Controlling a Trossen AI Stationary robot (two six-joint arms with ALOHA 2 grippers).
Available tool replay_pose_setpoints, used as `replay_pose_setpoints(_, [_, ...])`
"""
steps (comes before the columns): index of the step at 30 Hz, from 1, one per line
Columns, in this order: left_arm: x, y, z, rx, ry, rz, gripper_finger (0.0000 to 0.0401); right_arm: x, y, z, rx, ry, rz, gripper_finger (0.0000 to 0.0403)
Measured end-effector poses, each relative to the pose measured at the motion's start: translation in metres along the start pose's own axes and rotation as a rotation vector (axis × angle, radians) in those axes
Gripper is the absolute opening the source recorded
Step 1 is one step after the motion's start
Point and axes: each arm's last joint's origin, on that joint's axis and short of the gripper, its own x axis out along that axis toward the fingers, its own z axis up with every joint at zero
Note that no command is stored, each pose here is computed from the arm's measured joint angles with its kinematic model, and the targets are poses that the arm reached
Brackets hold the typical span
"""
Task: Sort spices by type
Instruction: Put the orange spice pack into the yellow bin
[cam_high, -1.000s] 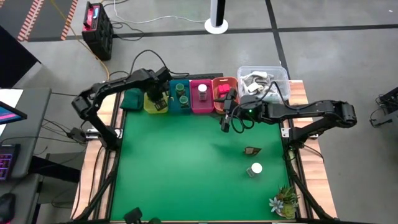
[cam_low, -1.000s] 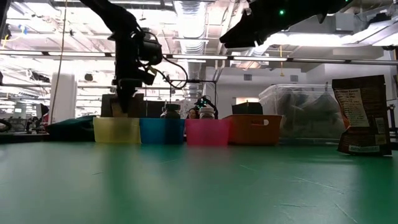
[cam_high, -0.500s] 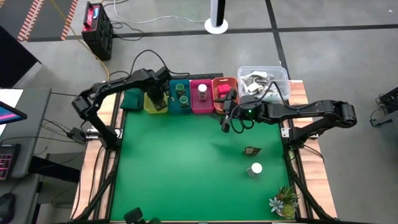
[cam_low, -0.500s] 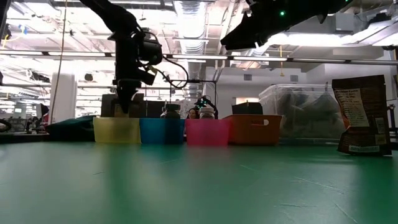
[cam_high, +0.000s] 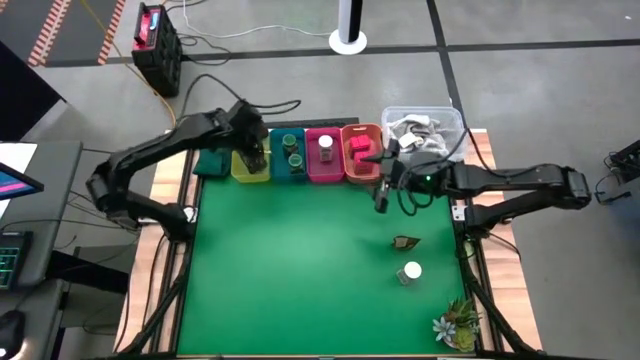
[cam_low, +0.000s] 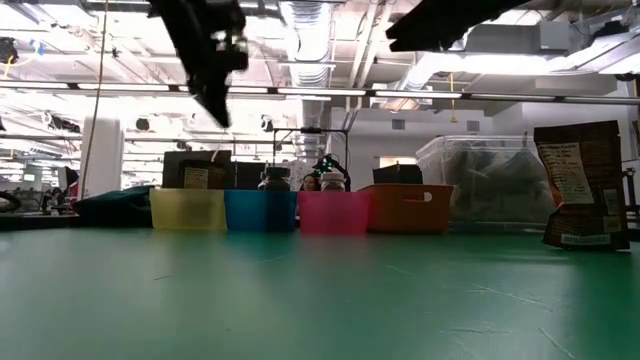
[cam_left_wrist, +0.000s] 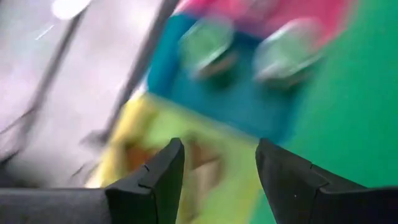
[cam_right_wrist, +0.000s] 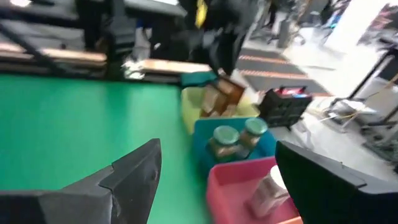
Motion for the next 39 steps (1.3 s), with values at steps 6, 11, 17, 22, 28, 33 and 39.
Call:
replay_pose_setpoints(6, [-0.035, -0.039, 0.013, 0.034, -0.251, -0.292, 0.019, -0.001, 0.019, -0.018, 0.001, 0.186, 0.088, 0.034])
replay_pose_setpoints(11, [-0.047, -0.082, 0.019, 0.162, -0.306, -0.395, 0.019, -0.019, 0.034, -0.03, 0.075, 0.452, 0.147, 0.0338])
replay_pose_setpoints(17, [-0.043, -0.131, 0.03, 0.285, -0.417, -0.415, 0.019, -0.043, 0.051, -0.04, 0.147, 0.69, 0.165, 0.0319])
replay_pose_setpoints(22, [-0.03, -0.154, 0.029, 0.328, -0.485, -0.43, 0.019, -0.065, 0.057, -0.037, 0.183, 0.833, 0.144, 0.0311])
replay_pose_setpoints(28, [-0.021, -0.156, 0.024, 0.303, -0.498, -0.42, 0.019, -0.082, 0.07, -0.031, 0.214, 0.867, 0.165, 0.0311])
replay_pose_setpoints(33, [-0.01, -0.156, 0.015, 0.279, -0.451, -0.419, 0.019, -0.086, 0.089, -0.042, 0.166, 0.944, 0.122, 0.0311])
replay_pose_setpoints(39, [0.001, -0.159, 0.008, 0.262, -0.463, -0.409, 0.019, -0.076, 0.108, -0.07, 0.028, 1.116, 0.03, 0.0308])
